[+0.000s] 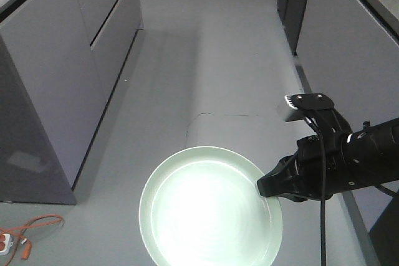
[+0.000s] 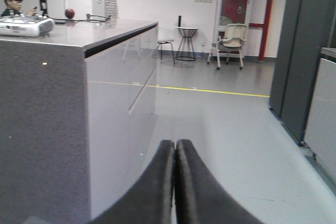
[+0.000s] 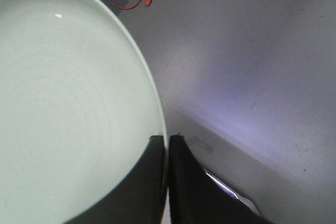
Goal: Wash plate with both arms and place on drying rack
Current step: 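Hold the plate in the right gripper while the base backs away, then carry the plate in the right gripper while driving down the aisle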
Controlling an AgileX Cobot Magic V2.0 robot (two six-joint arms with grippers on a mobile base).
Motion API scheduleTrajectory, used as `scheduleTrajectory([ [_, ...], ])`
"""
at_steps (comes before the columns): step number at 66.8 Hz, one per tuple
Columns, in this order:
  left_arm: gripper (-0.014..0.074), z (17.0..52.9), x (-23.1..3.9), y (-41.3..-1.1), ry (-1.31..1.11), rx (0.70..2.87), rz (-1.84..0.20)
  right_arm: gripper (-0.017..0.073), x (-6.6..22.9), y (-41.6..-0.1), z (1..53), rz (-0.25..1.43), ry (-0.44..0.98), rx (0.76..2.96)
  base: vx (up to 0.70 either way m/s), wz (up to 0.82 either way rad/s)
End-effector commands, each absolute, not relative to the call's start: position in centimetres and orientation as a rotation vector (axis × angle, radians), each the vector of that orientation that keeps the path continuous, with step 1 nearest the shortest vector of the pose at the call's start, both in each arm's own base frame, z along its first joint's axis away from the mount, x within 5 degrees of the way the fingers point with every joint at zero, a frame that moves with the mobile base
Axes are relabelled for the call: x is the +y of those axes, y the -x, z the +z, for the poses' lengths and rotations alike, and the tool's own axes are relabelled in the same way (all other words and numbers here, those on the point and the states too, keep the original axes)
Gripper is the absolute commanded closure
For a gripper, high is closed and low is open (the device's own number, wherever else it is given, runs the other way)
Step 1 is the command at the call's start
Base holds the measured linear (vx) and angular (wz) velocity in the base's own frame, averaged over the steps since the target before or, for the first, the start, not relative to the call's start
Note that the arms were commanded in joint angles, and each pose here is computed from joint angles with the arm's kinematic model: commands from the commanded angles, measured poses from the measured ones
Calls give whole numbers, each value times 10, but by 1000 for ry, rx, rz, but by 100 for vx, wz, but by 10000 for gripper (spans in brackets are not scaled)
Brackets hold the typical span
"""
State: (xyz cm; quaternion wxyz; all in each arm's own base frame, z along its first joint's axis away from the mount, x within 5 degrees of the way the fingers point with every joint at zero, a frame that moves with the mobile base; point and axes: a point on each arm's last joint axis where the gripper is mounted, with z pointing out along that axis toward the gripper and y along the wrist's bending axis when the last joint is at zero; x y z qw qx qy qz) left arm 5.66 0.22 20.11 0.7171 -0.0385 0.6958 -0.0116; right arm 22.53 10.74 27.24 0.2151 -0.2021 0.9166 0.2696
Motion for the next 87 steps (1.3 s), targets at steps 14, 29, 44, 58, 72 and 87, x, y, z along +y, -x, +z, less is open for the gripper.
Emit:
scheduleTrajectory([
  [14, 600, 218, 2, -53, 81, 1423, -38, 561, 109, -226, 289, 774, 536, 2463, 5, 26],
  [29, 600, 218, 2, -53, 81, 1423, -38, 561, 109, -226, 289, 774, 536, 2463, 7, 22],
  [44, 600, 218, 2, -53, 81, 1423, -38, 561, 109, -226, 289, 774, 536, 2463, 8, 15],
  [58, 600, 218, 2, -53, 81, 1423, -38, 561, 109, -226, 289, 774, 536, 2463, 9, 9],
  [72, 600, 218, 2, -53, 81, 1423, -38, 561, 109, -226, 289, 774, 536, 2463, 11, 7],
  [87, 600, 218, 2, -53, 81, 1423, -38, 561, 109, -226, 289, 774, 536, 2463, 13, 6],
])
